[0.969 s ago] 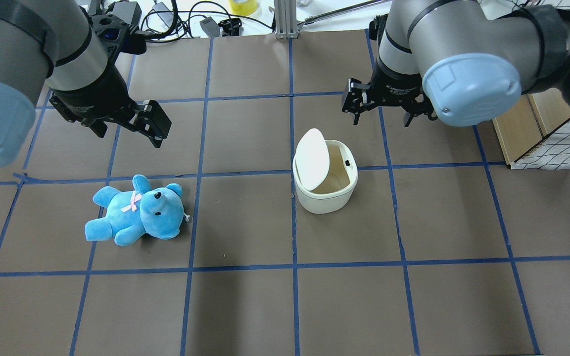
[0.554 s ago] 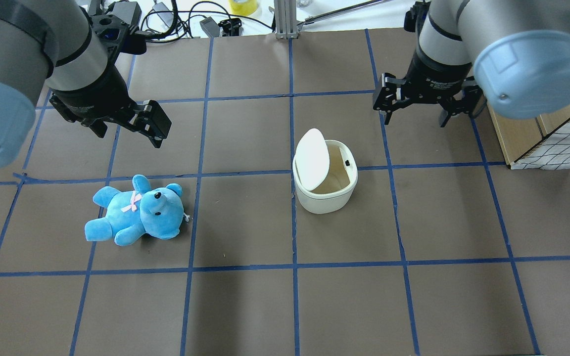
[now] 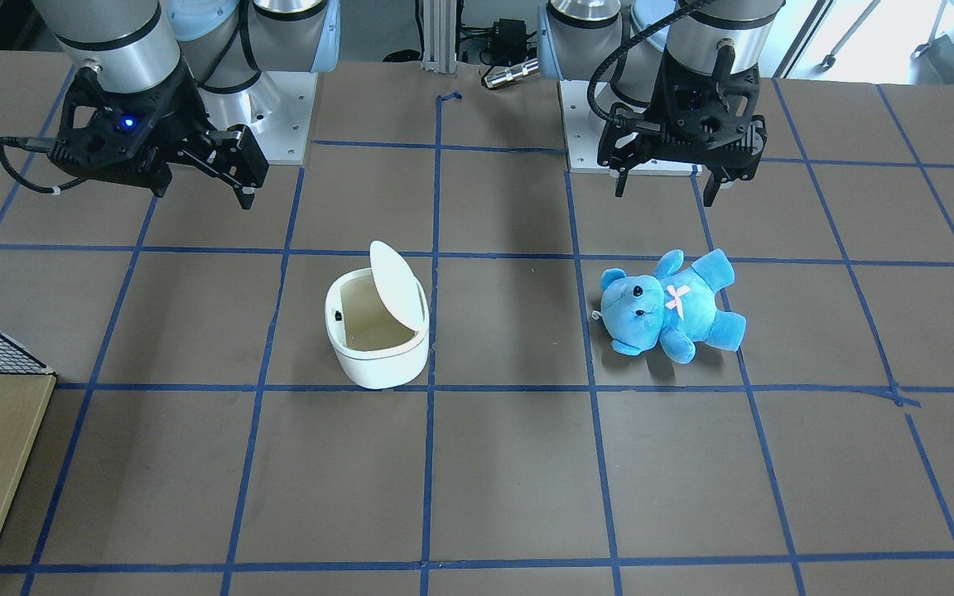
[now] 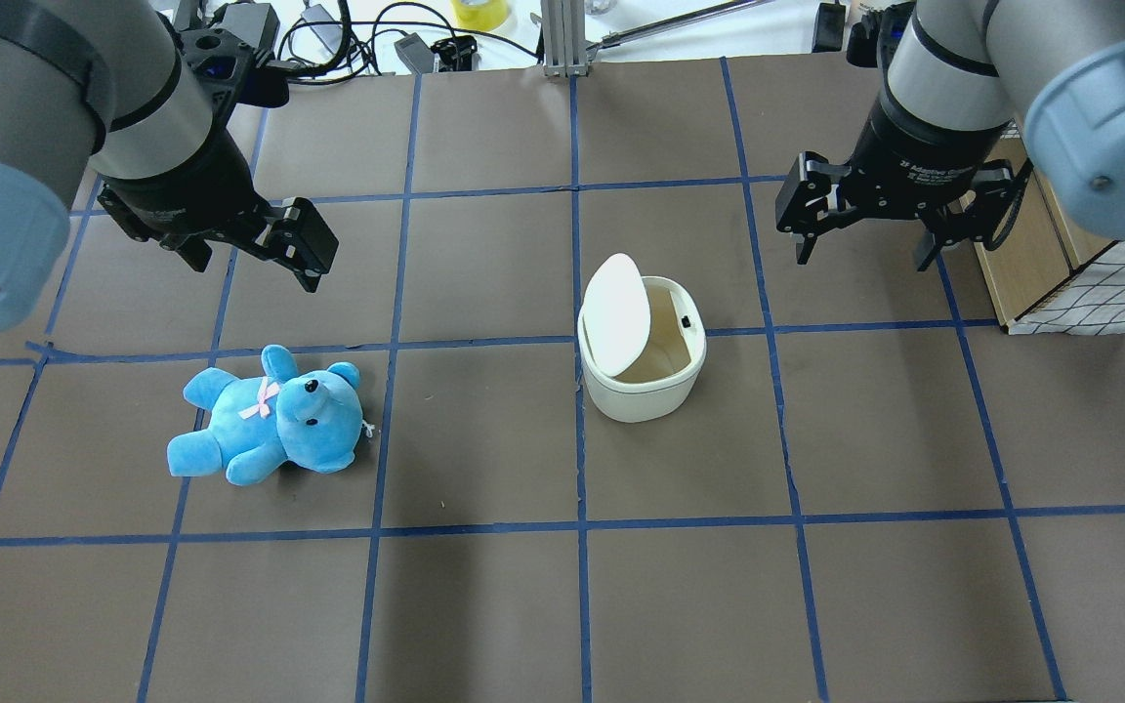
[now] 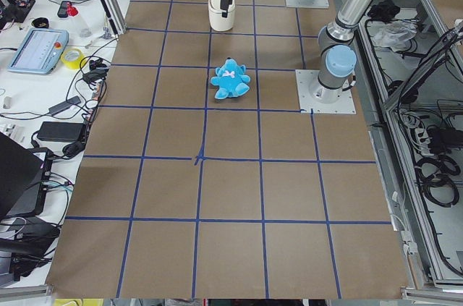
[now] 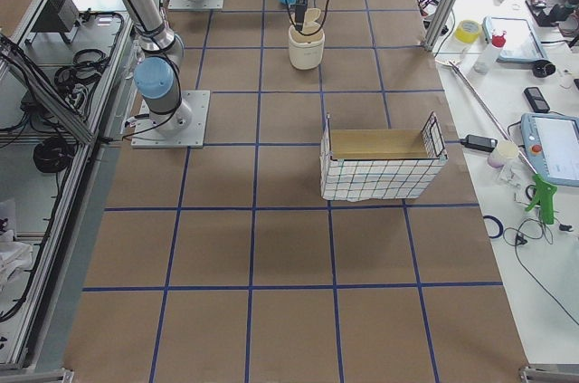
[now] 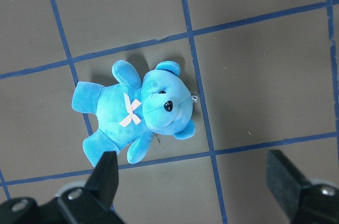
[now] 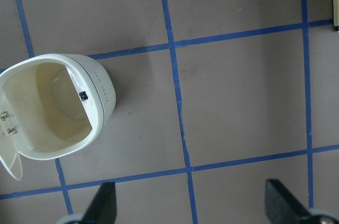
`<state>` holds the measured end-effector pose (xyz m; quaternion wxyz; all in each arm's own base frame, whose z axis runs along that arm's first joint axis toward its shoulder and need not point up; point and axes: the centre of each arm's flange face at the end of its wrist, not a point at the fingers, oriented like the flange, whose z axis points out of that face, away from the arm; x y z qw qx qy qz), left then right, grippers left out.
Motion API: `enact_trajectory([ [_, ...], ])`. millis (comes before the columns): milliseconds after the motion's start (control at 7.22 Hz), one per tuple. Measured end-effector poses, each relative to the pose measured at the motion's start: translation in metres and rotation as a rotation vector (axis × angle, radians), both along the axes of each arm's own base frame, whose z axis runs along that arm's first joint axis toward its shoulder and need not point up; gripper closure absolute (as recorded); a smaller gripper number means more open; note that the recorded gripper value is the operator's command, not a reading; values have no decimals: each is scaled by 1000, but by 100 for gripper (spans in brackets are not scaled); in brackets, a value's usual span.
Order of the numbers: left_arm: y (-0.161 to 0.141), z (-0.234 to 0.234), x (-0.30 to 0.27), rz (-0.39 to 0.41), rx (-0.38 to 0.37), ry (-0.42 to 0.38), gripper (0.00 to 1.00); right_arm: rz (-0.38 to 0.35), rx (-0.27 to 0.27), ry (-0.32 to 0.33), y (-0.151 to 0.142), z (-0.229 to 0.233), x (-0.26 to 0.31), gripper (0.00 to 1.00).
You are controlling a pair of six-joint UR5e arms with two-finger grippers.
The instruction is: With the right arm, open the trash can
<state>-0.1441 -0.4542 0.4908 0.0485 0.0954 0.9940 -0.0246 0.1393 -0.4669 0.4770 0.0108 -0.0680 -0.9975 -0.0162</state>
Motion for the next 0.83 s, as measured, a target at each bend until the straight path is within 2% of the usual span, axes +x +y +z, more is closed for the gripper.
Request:
enact_trajectory([
  [831,0,0,0,0,0,0,0,5,-3,2,1,1,0,0],
])
